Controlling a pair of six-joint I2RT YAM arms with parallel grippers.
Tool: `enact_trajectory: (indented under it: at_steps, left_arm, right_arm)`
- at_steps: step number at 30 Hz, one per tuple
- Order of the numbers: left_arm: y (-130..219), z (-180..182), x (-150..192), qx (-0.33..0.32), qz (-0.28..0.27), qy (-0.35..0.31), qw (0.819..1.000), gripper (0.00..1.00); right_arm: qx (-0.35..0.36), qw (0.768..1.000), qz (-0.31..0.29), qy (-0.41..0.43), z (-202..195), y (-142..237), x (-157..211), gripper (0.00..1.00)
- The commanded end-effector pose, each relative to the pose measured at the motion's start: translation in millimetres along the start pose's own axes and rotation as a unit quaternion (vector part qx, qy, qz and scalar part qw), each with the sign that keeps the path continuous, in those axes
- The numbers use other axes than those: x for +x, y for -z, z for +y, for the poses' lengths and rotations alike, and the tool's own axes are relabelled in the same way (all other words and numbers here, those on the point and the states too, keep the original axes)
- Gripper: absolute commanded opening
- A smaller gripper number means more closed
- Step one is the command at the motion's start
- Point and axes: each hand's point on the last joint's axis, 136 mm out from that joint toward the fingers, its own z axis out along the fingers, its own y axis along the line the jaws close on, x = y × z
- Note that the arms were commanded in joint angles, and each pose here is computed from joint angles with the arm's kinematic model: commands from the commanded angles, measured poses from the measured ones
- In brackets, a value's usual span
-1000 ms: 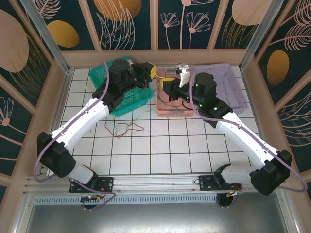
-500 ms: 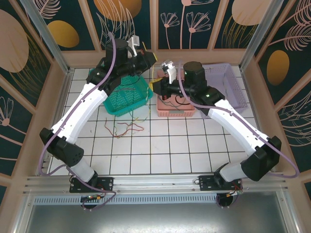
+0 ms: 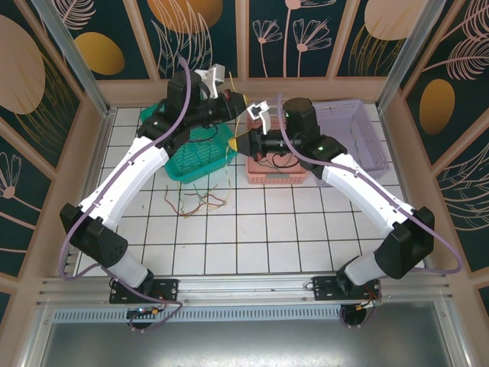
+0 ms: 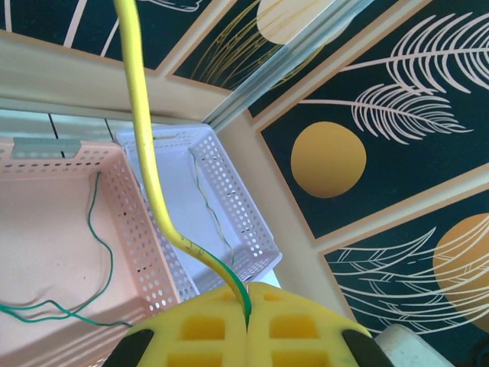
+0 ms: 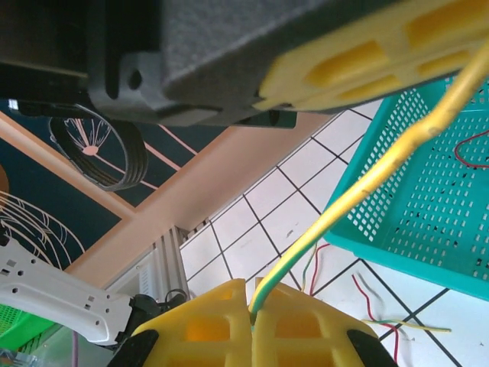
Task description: Untangle the cables
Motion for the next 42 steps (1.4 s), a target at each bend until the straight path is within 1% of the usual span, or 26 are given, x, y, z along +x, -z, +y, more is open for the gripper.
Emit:
enact_trajectory:
  at_steps: [1, 2, 3, 4, 5, 7, 10, 13, 14, 16, 19, 21, 22, 24, 26, 29, 32, 34, 36, 39, 41, 42]
  left_arm:
    - [28, -47, -89, 0.078, -0.172, -0.049, 0.981, 0.11]
    - [28, -47, -89, 0.078, -0.17, -0.044, 0.981, 0.26]
    - [28, -45, -89, 0.074, -0.167, -0.034, 0.983, 0.44]
    - [29, -44, -89, 0.067, -0.164, -0.027, 0.984, 0.57]
    - [31, -44, -89, 0.062, -0.164, -0.024, 0.984, 0.64]
    - [37, -37, -89, 0.034, -0.165, -0.015, 0.986, 0.75]
    - [54, -25, -88, -0.016, -0.178, -0.009, 0.984, 0.85]
    - [71, -1, -79, -0.079, -0.184, 0.02, 0.98, 0.84]
    - [72, 8, -72, -0.093, -0.177, 0.033, 0.979, 0.83]
    - [73, 30, -49, -0.12, -0.156, 0.08, 0.977, 0.8]
    - [70, 61, -11, -0.135, -0.13, 0.152, 0.971, 0.79]
    - [68, 70, 5, -0.117, -0.127, 0.18, 0.968, 0.8]
    - [66, 69, 9, -0.1, -0.128, 0.188, 0.969, 0.81]
    - [58, 67, 14, -0.07, -0.118, 0.192, 0.972, 0.82]
    - [45, 70, 25, -0.066, -0.087, 0.197, 0.974, 0.82]
    - [32, 82, 48, -0.09, -0.038, 0.207, 0.974, 0.81]
    - [33, 93, 63, -0.127, -0.023, 0.193, 0.973, 0.81]
    - [34, 89, 68, -0.122, -0.017, 0.183, 0.975, 0.82]
    - [31, 78, 72, -0.099, -0.009, 0.17, 0.98, 0.82]
    - [24, 64, 86, -0.084, 0.017, 0.146, 0.986, 0.81]
    - [21, 69, 100, -0.101, 0.042, 0.141, 0.984, 0.79]
    - [20, 78, 108, -0.125, 0.056, 0.142, 0.98, 0.77]
  right_arm:
    - [-0.079, 0.991, 0.083, -0.069, 35, 8, 48, 0.0]
    - [-0.065, 0.993, 0.065, -0.069, 30, 14, 41, 0.0]
    - [-0.05, 0.995, 0.044, -0.07, 23, 22, 33, 0.0]
    - [-0.041, 0.996, 0.021, -0.073, 18, 31, 25, 0.0]
    - [-0.038, 0.997, 0.005, -0.071, 18, 36, 20, 0.0]
    - [-0.012, 0.996, -0.037, -0.078, 3, 57, 5, 0.0]
    - [0.024, 0.994, -0.079, -0.077, -11, 79, -9, 0.0]
    - [0.06, 0.989, -0.116, -0.075, -23, 97, -21, 0.0]
    - [0.07, 0.987, -0.126, -0.073, -26, 102, -25, 0.0]
    - [0.096, 0.981, -0.15, -0.07, -33, 113, -34, 0.0]
    - [0.118, 0.974, -0.182, -0.069, -40, 125, -44, 0.0]
    - [0.112, 0.972, -0.19, -0.08, -43, 127, -48, 0.0]
    - [0.111, 0.972, -0.19, -0.085, -44, 127, -48, 0.0]
    - [0.109, 0.972, -0.189, -0.088, -44, 126, -49, 0.0]
    - [0.113, 0.971, -0.19, -0.089, -44, 127, -50, 0.0]
    - [0.12, 0.97, -0.192, -0.091, -45, 130, -55, 0.0]
    - [0.133, 0.967, -0.196, -0.092, -48, 132, -60, 0.0]
    - [0.139, 0.966, -0.195, -0.095, -51, 133, -61, 0.0]
    - [0.144, 0.965, -0.195, -0.099, -54, 132, -61, 0.0]
    - [0.152, 0.963, -0.197, -0.103, -58, 133, -63, 0.0]
    - [0.153, 0.962, -0.2, -0.102, -58, 133, -65, 0.0]
    - [0.154, 0.962, -0.202, -0.102, -58, 134, -66, 0.0]
